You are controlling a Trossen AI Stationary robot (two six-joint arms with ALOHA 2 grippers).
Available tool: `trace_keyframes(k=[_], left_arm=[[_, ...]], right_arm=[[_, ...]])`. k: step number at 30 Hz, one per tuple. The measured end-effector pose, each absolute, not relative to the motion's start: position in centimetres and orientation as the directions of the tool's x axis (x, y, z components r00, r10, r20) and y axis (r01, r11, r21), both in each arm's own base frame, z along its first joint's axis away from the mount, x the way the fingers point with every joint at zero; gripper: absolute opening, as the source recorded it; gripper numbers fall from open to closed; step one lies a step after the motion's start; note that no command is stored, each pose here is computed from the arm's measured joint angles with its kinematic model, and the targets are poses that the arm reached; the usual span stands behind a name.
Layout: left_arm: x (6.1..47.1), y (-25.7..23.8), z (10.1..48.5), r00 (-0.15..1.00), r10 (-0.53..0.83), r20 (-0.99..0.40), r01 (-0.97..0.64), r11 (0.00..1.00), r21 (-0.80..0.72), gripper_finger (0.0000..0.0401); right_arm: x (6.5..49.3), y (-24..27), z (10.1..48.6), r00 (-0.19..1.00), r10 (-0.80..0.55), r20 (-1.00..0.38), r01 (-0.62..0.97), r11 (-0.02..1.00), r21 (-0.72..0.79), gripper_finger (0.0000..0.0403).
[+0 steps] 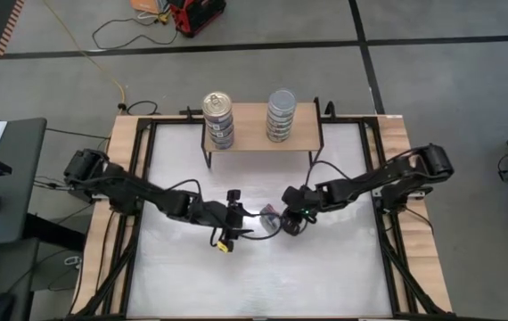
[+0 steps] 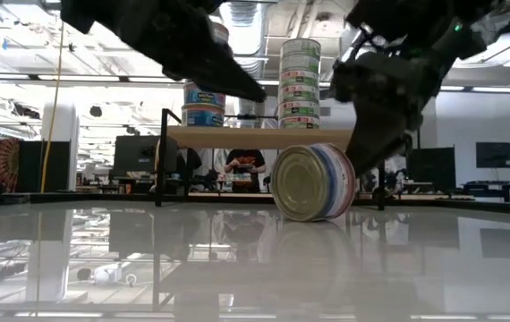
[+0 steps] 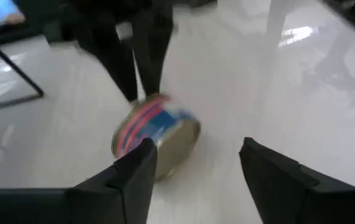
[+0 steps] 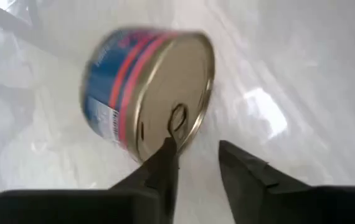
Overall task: Stack canned seafood by type on shelf
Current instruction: Stack the blue tuna can on top of the other blue tuna can on the shelf
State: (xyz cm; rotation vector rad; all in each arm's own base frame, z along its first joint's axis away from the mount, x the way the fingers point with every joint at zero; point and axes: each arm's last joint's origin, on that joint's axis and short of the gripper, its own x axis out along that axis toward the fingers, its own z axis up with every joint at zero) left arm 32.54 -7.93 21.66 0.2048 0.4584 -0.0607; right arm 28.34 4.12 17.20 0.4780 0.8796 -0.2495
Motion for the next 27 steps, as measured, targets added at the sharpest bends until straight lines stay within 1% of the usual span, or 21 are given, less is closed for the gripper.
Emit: trace_keyframes(k=[3, 8, 11, 13, 15, 17, 21, 24, 27], left_arm=[[32.9, -7.3, 21.1, 0.890, 0.003, -0.455, 0.093, 0.978, 0.187, 0.0233], [33.8, -6.3, 20.4, 0.889, -0.014, -0.457, 0.110, 0.977, 0.183, 0.0237], [34.0, -6.1, 20.2, 0.877, -0.015, -0.481, 0.126, 0.972, 0.200, 0.0238], [34.6, -6.1, 20.6, 0.892, -0.031, -0.451, 0.139, 0.968, 0.208, 0.0238], [34.6, -6.2, 20.7, 0.888, -0.033, -0.458, 0.150, 0.964, 0.221, 0.0238], [34.8, -6.2, 21.0, 0.887, -0.052, -0.458, 0.168, 0.962, 0.217, 0.0238], [34.8, -6.3, 21.1, 0.868, -0.057, -0.493, 0.177, 0.964, 0.200, 0.0238], [34.6, -6.7, 21.0, 0.842, -0.060, -0.535, 0.203, 0.956, 0.212, 0.0238], [34.5, -6.9, 20.9, 0.831, -0.065, -0.552, 0.226, 0.947, 0.229, 0.0238]], right_arm=[[27.9, 4.9, 18.3, 0.654, -0.012, -0.756, 0.367, 0.879, 0.303, 0.0182], [27.9, 6.8, 19.0, 0.709, -0.004, -0.705, 0.313, 0.898, 0.309, 0.0241], [27.7, 7.7, 19.1, 0.726, -0.034, -0.687, 0.326, 0.897, 0.300, 0.0262], [27.5, 8.3, 19.1, 0.729, -0.072, -0.681, 0.343, 0.899, 0.272, 0.0266], [27.5, 8.7, 19.2, 0.744, -0.087, -0.662, 0.343, 0.900, 0.267, 0.0266], [27.9, 8.9, 19.3, 0.769, -0.078, -0.634, 0.333, 0.896, 0.293, 0.0266], [28.4, 8.9, 18.8, 0.767, -0.019, -0.641, 0.323, 0.875, 0.361, 0.0266], [28.3, 9.3, 18.3, 0.750, -0.011, -0.661, 0.325, 0.877, 0.353, 0.0265], [28.4, 9.9, 18.8, 0.785, 0.020, -0.619, 0.281, 0.879, 0.386, 0.0265]])
